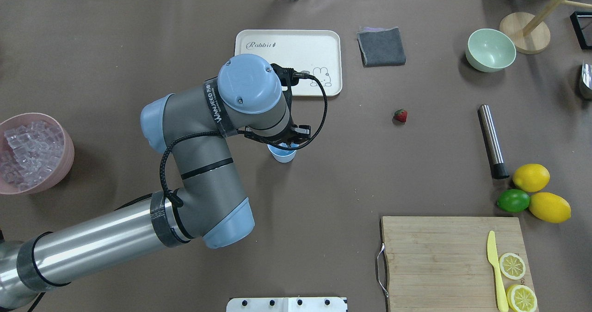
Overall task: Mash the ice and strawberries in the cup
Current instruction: 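Carry the ice cube over the cup and release it inside, then return the left gripper to the pink bowl and grasp a third ice cube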
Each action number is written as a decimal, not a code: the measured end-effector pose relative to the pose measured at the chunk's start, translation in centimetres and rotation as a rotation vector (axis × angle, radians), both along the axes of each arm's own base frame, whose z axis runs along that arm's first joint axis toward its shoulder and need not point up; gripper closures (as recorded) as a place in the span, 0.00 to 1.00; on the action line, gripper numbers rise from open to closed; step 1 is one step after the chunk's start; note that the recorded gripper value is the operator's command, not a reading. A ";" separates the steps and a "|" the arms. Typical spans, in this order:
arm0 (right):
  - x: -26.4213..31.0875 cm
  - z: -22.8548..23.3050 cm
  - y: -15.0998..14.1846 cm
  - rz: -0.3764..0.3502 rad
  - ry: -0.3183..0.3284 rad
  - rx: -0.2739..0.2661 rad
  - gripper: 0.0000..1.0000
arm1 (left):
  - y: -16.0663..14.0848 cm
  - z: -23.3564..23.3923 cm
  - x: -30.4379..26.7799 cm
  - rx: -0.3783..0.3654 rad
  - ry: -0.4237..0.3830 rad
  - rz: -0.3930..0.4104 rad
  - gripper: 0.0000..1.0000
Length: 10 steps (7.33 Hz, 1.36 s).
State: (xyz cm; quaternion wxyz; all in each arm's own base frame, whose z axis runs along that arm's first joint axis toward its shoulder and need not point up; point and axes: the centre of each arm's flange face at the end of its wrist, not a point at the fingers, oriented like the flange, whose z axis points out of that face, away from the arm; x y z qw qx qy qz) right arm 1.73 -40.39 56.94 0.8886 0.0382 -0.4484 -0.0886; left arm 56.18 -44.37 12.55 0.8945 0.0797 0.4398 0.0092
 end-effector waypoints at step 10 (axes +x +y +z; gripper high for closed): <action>0.0 0.0 0.1 -0.001 0.000 0.001 0.00 | -4.4 19.3 -24.1 0.167 -0.146 0.153 0.03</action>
